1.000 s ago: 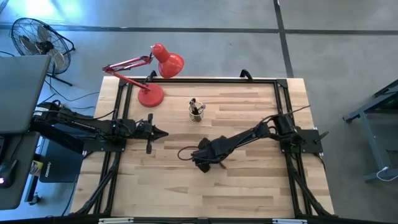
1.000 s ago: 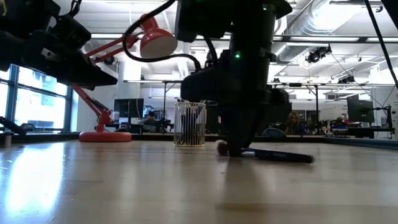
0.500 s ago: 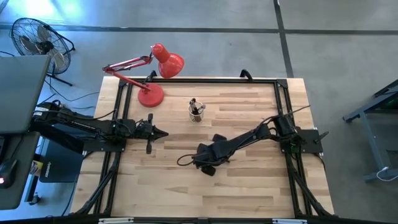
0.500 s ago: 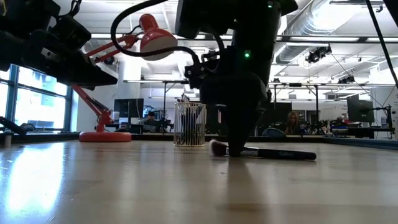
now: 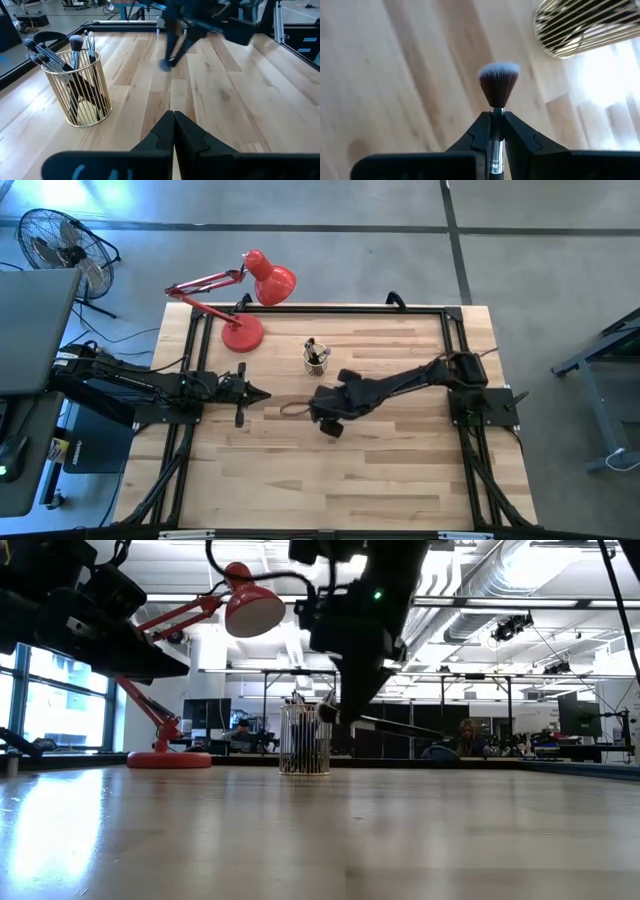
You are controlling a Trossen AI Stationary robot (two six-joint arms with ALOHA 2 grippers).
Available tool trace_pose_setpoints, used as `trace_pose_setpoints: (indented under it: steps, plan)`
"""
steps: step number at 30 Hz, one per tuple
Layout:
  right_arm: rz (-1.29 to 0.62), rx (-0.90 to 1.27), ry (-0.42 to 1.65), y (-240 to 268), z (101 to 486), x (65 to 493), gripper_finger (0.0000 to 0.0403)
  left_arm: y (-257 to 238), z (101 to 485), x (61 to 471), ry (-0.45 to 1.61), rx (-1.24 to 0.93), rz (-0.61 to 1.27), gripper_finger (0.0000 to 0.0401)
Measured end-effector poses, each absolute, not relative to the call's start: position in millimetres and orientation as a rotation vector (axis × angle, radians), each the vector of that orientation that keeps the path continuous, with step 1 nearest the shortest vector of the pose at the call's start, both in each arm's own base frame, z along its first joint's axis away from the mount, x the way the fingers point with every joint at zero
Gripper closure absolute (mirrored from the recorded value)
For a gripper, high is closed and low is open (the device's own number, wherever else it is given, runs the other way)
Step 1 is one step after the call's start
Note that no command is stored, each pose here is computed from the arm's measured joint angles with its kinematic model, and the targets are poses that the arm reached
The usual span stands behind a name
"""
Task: Put items in baskets/containers
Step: Put the black powder brush into the gold pen holder
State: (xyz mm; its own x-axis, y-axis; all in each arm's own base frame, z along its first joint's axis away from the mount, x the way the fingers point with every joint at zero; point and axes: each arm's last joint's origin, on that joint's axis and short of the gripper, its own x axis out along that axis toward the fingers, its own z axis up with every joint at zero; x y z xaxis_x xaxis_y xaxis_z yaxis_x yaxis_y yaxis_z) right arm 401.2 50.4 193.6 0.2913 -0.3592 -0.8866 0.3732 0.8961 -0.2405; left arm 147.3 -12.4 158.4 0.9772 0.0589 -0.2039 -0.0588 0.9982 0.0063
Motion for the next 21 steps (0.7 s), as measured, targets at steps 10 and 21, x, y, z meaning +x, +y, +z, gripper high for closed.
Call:
trace_pose_setpoints:
  steps: [10, 21]
  plan:
    - [-0.499, 0.014, 1.203, 18, 191, 403, 0.0374, -12, 154, 146, 0.255, 0.007, 0.06, 0.0401]
    - [-0.475, 0.221, 0.917, 10, 169, 327, 0.0374, -12, 149, 145, 0.299, -0.088, 0.068, 0.0401]
